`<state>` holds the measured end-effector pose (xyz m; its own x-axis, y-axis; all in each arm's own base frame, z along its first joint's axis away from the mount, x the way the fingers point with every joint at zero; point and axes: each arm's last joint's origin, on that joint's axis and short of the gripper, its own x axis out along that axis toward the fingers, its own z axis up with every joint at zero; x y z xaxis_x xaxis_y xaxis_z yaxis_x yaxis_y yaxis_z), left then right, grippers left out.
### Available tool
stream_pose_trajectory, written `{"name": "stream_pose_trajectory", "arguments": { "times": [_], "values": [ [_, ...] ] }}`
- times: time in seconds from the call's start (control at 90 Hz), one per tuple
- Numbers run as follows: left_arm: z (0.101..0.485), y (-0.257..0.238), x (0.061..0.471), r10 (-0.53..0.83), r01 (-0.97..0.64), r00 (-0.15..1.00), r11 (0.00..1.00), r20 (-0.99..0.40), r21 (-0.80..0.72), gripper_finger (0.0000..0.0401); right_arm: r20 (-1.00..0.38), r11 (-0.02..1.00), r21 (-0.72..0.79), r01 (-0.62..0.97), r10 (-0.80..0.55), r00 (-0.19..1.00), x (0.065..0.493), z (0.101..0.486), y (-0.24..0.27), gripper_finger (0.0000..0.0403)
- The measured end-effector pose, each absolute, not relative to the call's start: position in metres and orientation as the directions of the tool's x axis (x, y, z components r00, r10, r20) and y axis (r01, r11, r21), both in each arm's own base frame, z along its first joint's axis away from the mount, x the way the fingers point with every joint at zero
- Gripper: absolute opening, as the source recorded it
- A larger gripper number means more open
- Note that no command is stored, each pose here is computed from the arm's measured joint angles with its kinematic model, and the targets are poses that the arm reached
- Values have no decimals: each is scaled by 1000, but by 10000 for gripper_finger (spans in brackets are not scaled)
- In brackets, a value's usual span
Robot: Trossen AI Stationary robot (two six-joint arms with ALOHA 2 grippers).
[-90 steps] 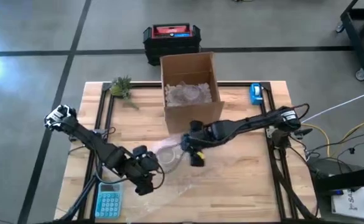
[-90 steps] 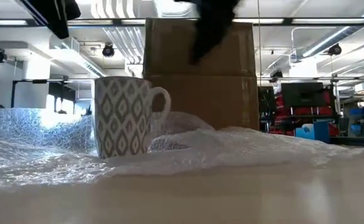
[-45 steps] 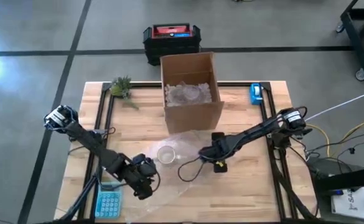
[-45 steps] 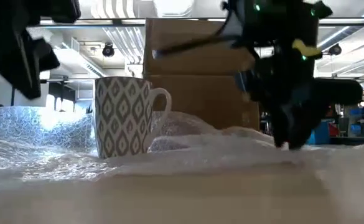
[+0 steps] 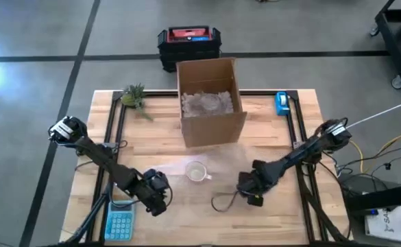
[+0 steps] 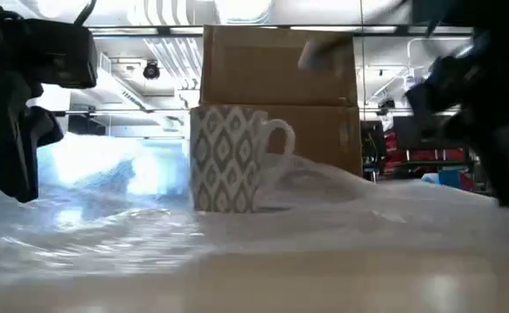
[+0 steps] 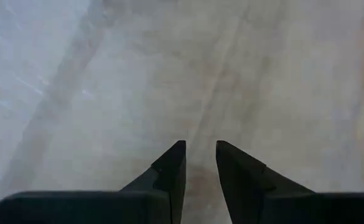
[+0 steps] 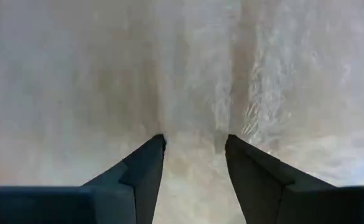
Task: Wrap mug
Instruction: Wrap the gray mug with the bubble wrap
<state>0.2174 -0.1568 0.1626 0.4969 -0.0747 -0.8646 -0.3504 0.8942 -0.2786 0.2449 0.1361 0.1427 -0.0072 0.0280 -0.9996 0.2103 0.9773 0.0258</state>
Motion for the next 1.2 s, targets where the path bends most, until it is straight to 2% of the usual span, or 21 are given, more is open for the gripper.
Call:
{"name": "stream_pose_trajectory", "arguments": {
  "times": [0.178,0.311,0.489,0.556,0.622,0.756,0.922,1.089,1.2],
  "values": [
    [163,-157,218,-78,-343,501,897,-862,-280,75,-981,976,191,107,194,-16,236,164,155,142],
    [170,-155,217,-112,-334,509,888,-853,-316,75,-972,972,226,69,221,75,233,190,152,133],
    [197,-149,210,-143,-311,596,866,-790,-392,75,-951,994,80,74,54,303,224,220,135,118],
    [208,-146,208,-133,-308,644,857,-753,-414,75,-941,992,19,128,-25,337,221,224,125,113],
    [217,-143,206,-104,-310,693,851,-714,-424,75,-945,979,-5,206,-72,319,216,226,113,111],
    [225,-139,206,-16,-320,752,865,-659,-386,74,-968,921,-5,389,-102,229,200,212,90,124],
    [219,-139,211,52,-352,768,867,-639,-352,74,-988,832,53,552,-37,152,175,180,75,173],
    [206,-144,221,67,-356,757,876,-650,-325,74,-978,749,143,647,8,207,159,148,68,216],
    [195,-145,227,88,-360,737,890,-670,-280,74,-960,738,213,640,38,277,156,129,67,230]
  ]
}}
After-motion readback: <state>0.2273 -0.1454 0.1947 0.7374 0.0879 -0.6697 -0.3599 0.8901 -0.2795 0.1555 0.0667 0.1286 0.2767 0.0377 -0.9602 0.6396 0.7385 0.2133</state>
